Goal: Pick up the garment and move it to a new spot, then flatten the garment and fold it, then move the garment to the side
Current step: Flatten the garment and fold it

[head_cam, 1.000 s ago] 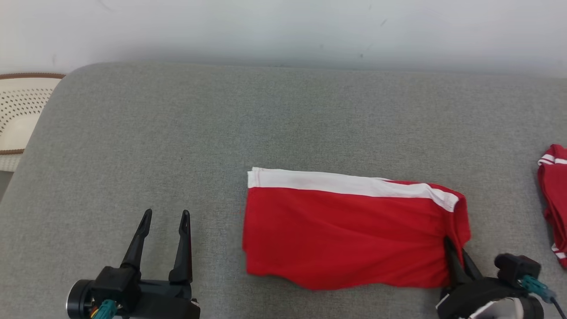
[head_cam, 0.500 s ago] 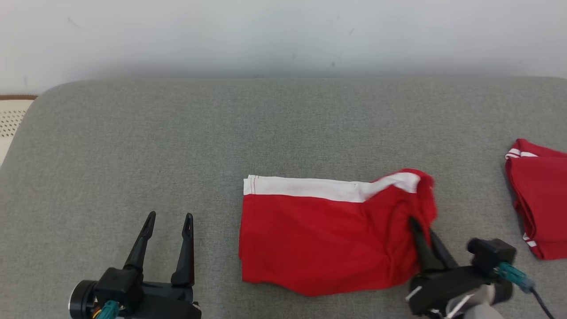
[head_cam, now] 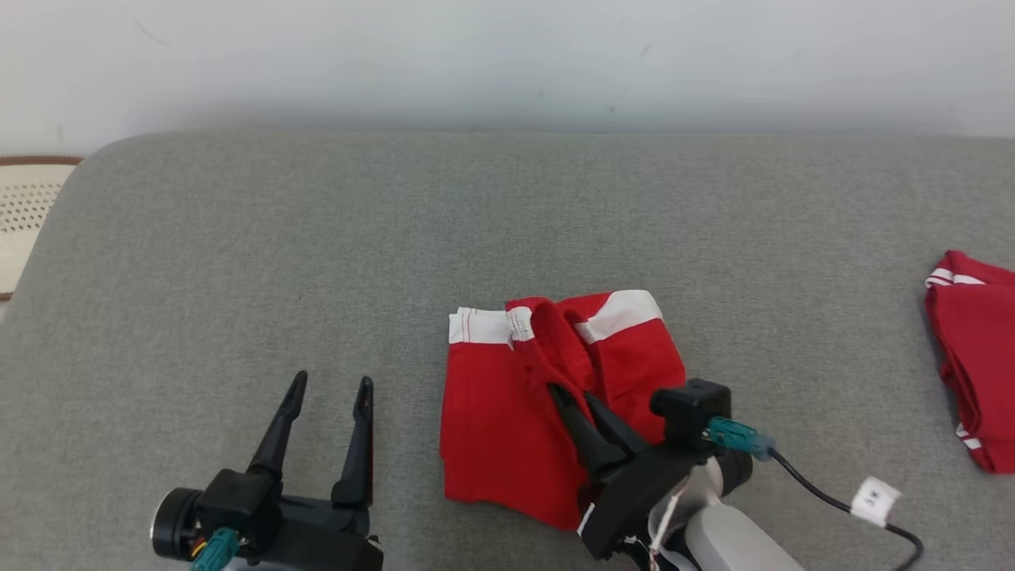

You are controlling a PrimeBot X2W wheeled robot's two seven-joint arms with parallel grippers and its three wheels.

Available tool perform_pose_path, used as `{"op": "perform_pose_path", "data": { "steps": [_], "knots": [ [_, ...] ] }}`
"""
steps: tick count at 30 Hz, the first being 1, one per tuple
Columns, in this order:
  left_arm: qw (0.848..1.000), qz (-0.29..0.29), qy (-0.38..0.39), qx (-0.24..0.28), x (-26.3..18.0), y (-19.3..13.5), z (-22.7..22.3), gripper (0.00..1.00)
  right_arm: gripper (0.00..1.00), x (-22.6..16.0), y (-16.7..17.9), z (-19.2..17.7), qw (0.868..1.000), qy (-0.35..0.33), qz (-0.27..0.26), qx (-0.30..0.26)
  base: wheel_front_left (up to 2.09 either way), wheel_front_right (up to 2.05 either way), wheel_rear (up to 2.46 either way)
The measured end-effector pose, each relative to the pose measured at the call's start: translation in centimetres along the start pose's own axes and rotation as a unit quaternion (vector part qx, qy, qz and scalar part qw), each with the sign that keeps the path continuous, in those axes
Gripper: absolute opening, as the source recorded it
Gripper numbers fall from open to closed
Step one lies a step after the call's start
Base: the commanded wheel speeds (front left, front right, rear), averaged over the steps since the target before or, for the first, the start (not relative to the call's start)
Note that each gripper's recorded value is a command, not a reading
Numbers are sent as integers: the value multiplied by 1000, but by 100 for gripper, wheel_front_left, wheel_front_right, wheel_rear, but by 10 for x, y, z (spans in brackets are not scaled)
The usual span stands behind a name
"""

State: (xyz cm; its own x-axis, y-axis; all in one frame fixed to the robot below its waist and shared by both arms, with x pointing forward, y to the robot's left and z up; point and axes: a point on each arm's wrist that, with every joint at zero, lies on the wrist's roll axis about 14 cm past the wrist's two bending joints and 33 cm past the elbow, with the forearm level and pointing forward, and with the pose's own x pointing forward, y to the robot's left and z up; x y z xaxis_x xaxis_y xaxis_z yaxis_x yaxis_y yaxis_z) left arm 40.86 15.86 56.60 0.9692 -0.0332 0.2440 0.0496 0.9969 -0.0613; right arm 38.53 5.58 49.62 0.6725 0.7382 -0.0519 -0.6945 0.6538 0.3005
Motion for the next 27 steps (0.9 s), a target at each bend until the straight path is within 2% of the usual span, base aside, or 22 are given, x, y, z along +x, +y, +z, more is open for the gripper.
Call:
{"op": "perform_pose_path", "data": {
  "steps": [7,9,10,14,19,27],
  "knots": [
    [1000,6,4,-1,0,2,-3,100,0,23,-6,-30,999,48,4,3,0,0,0],
    [1000,9,7,0,0,4,-5,100,43,28,-10,-36,998,56,2,4,0,0,0],
    [1000,10,9,2,0,5,-7,100,100,30,-10,-38,998,58,3,7,0,0,0],
    [1000,10,15,4,2,5,-11,100,100,36,-7,-43,998,62,12,9,0,0,0],
    [1000,1,17,3,5,0,-15,100,100,38,16,-46,997,63,50,16,0,0,0],
    [1000,-5,18,3,9,-4,-17,100,100,40,36,-31,996,34,85,6,0,0,0]
  ]
}}
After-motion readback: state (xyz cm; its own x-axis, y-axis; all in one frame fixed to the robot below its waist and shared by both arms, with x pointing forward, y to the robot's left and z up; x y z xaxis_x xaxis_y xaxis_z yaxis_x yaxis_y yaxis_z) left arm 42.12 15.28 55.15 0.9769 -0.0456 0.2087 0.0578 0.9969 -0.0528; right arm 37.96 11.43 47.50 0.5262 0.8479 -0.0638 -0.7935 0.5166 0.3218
